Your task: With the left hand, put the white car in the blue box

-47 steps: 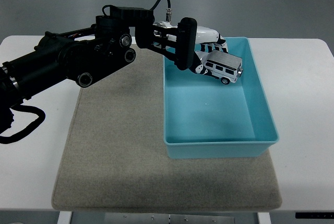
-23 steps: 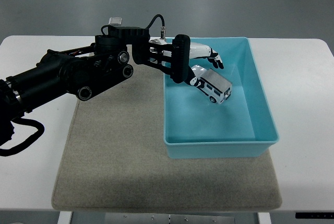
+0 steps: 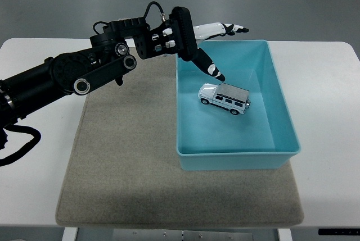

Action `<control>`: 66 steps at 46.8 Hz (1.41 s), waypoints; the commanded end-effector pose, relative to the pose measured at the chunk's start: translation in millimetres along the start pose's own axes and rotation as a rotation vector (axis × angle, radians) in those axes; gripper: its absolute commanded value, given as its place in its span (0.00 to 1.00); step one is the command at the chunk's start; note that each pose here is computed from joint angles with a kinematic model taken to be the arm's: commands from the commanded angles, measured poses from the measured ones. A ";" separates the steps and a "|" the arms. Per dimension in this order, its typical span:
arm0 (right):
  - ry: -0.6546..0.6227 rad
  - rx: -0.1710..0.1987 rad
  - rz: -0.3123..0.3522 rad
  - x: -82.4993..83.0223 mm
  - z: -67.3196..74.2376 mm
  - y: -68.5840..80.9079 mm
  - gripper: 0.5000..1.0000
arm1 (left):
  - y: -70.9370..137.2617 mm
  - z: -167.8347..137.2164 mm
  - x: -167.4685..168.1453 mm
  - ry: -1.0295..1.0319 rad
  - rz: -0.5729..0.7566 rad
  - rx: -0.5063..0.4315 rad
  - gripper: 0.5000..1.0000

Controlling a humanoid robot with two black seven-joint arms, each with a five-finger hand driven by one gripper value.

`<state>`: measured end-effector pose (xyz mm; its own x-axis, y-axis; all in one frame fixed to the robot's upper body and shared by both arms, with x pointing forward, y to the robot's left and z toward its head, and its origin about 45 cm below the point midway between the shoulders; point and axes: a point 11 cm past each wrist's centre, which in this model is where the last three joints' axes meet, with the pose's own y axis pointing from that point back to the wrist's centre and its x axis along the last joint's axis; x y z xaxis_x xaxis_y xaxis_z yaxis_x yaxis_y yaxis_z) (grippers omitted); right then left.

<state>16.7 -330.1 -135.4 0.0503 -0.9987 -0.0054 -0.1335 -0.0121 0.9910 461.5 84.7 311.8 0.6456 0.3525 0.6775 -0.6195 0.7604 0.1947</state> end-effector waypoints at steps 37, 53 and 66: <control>0.000 0.000 0.000 0.0 0.0 0.0 0.87 | 111.2 -120.4 41.3 1.215 0.355 0.042 1.00; -0.001 0.000 0.000 0.0 -0.1 0.0 0.87 | 132.1 -140.4 34.0 1.423 0.400 0.007 1.00; -0.003 -0.001 -0.011 -4.4 0.7 -0.4 0.87 | 137.1 -145.5 37.0 1.512 0.433 -0.032 1.00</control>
<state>16.1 -328.4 -135.7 0.0486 -0.9988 -0.0080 -0.1329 -0.0144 0.9910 465.5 280.0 261.0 0.2812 0.7304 -0.6224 -0.8699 0.4679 0.1561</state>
